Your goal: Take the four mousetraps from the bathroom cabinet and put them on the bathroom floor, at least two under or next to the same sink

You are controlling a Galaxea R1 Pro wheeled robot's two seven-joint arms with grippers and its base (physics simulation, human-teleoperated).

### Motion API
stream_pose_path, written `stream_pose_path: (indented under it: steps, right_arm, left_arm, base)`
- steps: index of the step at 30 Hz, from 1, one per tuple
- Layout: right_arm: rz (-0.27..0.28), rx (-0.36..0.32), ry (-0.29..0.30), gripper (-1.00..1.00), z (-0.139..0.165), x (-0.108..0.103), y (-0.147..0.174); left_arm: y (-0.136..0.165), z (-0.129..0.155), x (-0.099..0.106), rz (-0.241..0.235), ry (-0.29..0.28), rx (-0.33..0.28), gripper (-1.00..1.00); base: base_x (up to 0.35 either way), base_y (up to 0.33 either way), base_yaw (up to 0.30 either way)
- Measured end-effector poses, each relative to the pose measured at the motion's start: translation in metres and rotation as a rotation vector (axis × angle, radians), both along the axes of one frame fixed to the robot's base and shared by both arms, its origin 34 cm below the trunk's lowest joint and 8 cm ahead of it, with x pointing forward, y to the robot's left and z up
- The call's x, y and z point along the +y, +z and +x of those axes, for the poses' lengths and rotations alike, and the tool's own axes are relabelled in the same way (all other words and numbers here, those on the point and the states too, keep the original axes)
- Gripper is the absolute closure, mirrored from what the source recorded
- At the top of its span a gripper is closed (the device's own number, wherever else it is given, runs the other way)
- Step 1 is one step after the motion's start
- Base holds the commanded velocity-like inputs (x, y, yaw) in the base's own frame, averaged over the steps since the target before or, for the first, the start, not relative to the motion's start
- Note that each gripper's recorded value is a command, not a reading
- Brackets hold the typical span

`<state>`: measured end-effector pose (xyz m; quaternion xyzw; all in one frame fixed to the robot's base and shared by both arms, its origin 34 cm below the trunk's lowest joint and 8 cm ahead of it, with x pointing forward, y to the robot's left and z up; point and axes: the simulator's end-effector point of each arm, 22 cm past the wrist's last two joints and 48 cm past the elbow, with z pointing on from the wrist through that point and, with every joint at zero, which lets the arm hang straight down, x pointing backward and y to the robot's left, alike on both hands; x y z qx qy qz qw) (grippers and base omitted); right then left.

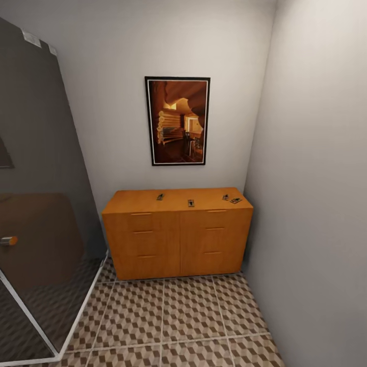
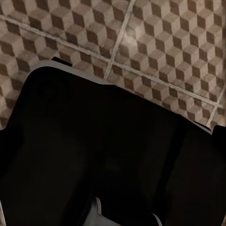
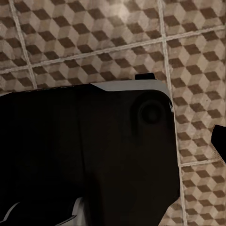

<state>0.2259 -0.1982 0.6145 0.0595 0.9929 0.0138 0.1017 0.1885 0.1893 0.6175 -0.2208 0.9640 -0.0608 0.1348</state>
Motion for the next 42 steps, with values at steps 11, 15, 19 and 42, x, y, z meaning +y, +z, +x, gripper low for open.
stream_pose_path:
  steps: [11,15,19,42]
  right_arm:
    - [0.000,0.000,0.002,-1.00,0.0000,-0.0001,0.0000]
    - [-0.001,0.000,0.002,-1.00,0.0001,-0.0001,-0.0001]
    - [0.000,0.000,0.002,-1.00,0.0002,-0.0001,-0.0002]
    - [-0.001,-0.001,-0.002,-1.00,0.0004,-0.0009,-0.0001]
  left_arm:
    - [0.0000,0.0000,0.0000,0.000,0.000,0.000,-1.00]
    - [-0.0001,0.0001,0.0001,0.000,0.001,0.000,-1.00]
    - [-0.0002,0.0001,0.0005,0.001,0.002,0.001,-1.00]
    - [-0.0001,0.0001,0.0001,0.000,0.001,0.000,-1.00]
  base:
    - [0.327,0.000,0.000]
    - [0.156,0.000,0.000]
    - [0.064,0.000,0.000]
    - [0.107,0.000,0.000]
